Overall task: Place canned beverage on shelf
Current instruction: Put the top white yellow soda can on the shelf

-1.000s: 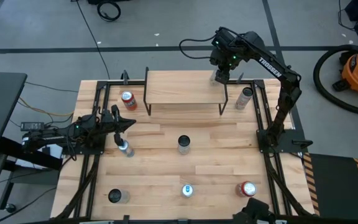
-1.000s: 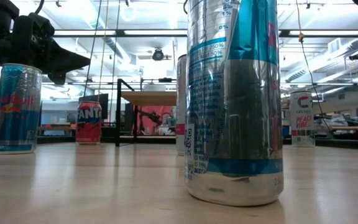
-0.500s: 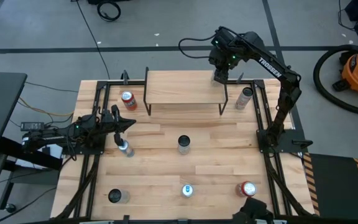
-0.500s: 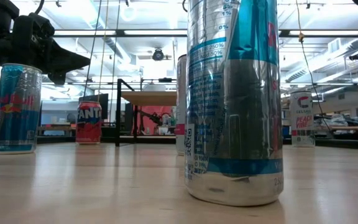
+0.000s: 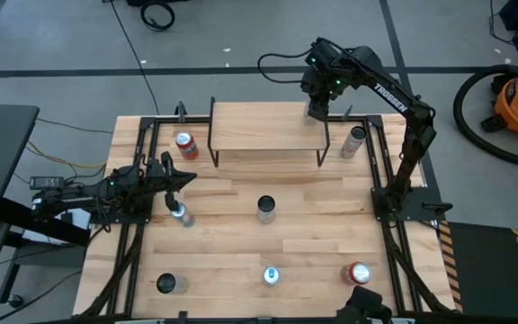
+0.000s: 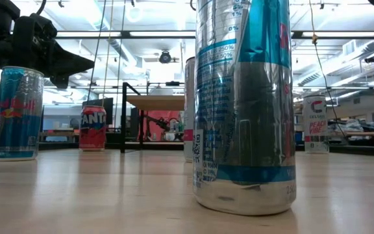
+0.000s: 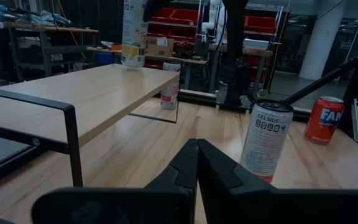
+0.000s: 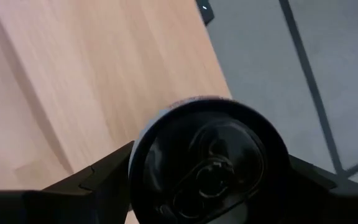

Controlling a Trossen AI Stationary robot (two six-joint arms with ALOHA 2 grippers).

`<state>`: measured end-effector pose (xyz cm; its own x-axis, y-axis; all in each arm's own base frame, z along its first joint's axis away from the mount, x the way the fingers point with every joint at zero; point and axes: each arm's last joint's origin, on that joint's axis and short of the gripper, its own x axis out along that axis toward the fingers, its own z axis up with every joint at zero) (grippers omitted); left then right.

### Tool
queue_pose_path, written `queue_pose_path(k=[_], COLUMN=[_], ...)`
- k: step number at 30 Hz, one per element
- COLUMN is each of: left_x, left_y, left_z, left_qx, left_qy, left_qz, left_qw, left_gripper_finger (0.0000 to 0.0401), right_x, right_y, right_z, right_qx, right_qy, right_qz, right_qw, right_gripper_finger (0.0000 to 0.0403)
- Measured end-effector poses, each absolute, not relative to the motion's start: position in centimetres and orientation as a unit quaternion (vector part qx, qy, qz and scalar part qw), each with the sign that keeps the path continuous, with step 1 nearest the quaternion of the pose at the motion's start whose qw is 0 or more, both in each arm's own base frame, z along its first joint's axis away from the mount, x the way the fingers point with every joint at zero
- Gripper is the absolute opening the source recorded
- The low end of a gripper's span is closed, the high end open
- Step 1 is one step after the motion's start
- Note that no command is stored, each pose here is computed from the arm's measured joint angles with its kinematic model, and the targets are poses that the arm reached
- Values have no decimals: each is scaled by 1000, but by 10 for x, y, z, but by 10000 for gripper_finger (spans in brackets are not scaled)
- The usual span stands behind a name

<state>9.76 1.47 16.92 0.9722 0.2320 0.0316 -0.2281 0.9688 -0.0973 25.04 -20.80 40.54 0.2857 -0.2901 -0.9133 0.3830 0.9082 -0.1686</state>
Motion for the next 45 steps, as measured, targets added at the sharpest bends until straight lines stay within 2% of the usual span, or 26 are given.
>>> queue_pose_path(k=[25,36,45], left_x=[98,98,98], left_y=[15,15,15], left_z=[169,169,169], left_qx=[-47,-47,-47], left_qy=[-21,-21,-21], left_qz=[116,116,116], left_qw=[992,992,992], left_gripper_finger=[14,14,14], right_x=[251,253,253], right_y=[-208,-210,-212], right_z=[406,407,408], right_qx=[38,34,7], right_qy=[555,547,549], right_qz=[-206,-209,-231], right_qw=[805,810,803], right_gripper_finger=[309,336,339])
